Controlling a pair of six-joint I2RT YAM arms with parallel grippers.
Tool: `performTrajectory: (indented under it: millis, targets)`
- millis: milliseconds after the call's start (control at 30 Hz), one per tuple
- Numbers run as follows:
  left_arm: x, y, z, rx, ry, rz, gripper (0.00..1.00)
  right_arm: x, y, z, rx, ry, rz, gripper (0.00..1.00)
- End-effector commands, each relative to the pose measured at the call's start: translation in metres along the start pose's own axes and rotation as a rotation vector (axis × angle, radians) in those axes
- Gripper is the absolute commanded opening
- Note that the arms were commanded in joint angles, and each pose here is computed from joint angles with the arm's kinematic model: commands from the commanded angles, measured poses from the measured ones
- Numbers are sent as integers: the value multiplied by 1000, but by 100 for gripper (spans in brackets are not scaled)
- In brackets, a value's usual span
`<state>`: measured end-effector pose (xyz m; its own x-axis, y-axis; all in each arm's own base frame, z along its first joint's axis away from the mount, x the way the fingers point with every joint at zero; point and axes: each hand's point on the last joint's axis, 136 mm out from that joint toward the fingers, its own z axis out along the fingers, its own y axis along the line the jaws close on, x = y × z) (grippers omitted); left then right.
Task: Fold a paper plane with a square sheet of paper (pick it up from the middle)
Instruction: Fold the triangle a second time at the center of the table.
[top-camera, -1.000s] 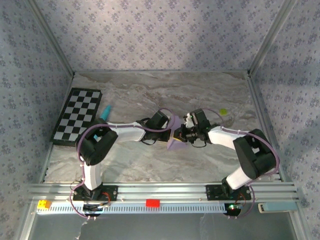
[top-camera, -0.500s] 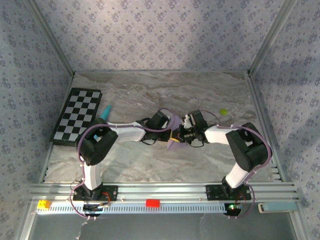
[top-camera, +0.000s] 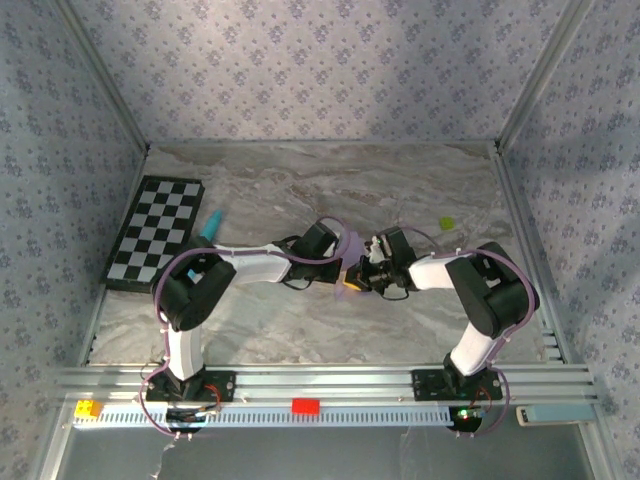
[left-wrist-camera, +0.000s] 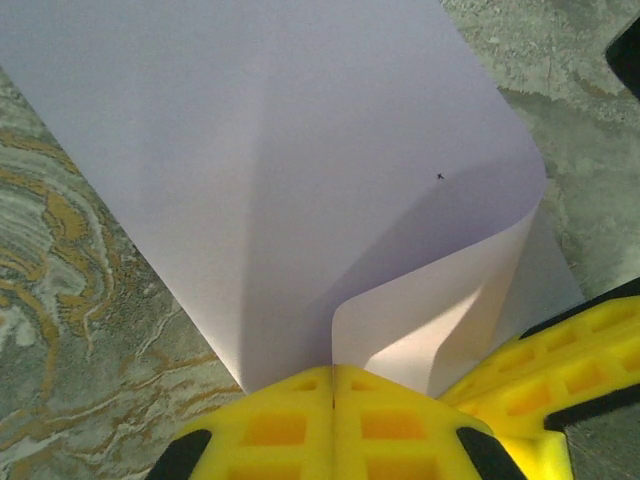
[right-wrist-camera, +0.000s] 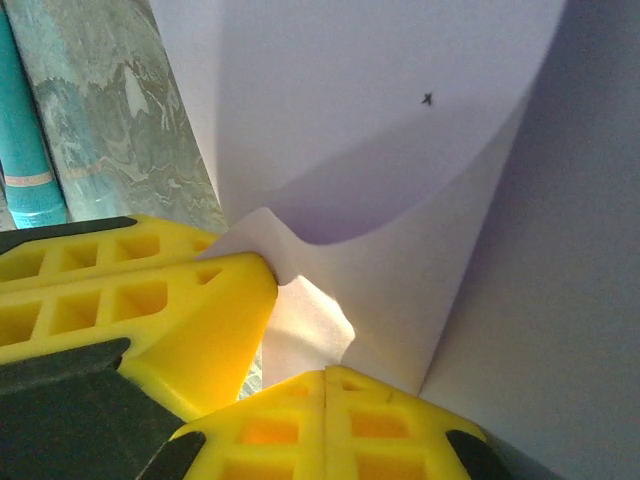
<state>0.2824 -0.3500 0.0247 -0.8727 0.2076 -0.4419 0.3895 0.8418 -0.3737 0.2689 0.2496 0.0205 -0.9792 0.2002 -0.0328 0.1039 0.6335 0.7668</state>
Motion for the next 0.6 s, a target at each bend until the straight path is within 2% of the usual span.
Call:
performTrajectory:
  millis: [0, 133, 233, 567]
  targets:
    - [15, 12, 9, -37, 47, 13, 0, -2, 0, -6, -1, -15, 21, 2]
    - [15, 12, 9, -38, 48, 14, 0, -17, 21, -19, -26, -50, -16, 2]
    - [15, 12, 9, -37, 48, 14, 0, -26, 22, -20, -22, -61, -16, 2]
    - [15, 12, 9, -38, 52, 20, 0, -21, -29, -7, 104, -61, 86, 3]
